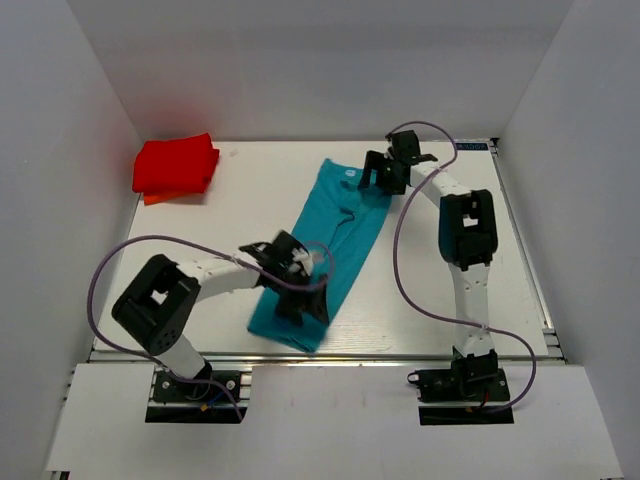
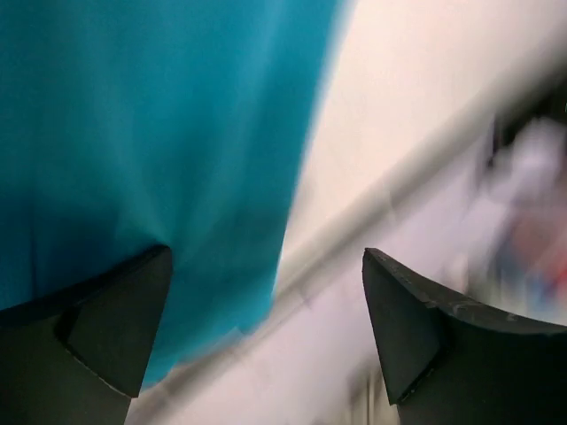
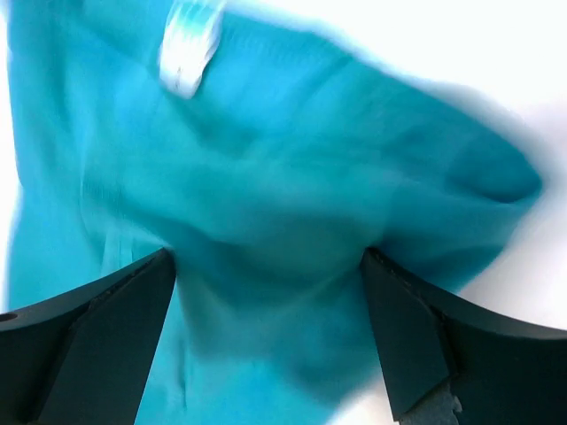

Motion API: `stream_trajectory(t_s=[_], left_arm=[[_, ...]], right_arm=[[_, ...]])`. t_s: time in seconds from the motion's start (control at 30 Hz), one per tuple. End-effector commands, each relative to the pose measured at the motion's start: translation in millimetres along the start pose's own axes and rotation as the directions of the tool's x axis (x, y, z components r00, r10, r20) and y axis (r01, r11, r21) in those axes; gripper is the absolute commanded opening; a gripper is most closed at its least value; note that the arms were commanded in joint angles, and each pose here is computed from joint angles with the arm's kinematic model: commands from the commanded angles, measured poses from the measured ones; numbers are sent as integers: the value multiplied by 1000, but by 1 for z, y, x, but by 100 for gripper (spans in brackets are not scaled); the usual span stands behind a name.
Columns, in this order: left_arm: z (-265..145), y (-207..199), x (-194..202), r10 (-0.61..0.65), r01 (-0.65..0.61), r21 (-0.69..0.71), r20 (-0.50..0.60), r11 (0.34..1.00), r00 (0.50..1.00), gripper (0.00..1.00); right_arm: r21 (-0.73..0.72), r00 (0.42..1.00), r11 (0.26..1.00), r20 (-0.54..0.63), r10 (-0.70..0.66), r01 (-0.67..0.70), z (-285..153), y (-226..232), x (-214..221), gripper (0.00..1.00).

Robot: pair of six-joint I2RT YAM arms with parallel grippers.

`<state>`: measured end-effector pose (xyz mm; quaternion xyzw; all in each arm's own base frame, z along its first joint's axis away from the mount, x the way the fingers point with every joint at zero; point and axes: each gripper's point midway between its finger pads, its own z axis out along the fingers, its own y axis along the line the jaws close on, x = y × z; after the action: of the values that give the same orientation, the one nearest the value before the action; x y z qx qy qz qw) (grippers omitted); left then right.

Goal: Fold and stack the t-shirts
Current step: Rotate the tshirt 90 degrees

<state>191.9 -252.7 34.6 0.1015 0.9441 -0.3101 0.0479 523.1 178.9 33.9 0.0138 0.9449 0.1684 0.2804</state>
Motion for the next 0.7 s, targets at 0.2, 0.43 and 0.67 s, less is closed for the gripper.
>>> stream_trajectory(t_s=[0.2, 0.43, 0.67], left_arm=[[-36, -120, 55, 391, -331, 273, -205, 903, 897, 99], [-66, -112, -10, 417, -418, -13, 92, 908, 904, 99], [-131, -23, -67, 166, 56, -497, 391, 866, 905, 99]], right_arm=[[-204, 967, 952, 165, -194, 226, -18, 80, -52, 90], [-113, 941, 950, 212, -264, 292, -78, 89, -54, 90], [-77, 977, 974, 25, -211, 213, -84, 96, 36, 90]])
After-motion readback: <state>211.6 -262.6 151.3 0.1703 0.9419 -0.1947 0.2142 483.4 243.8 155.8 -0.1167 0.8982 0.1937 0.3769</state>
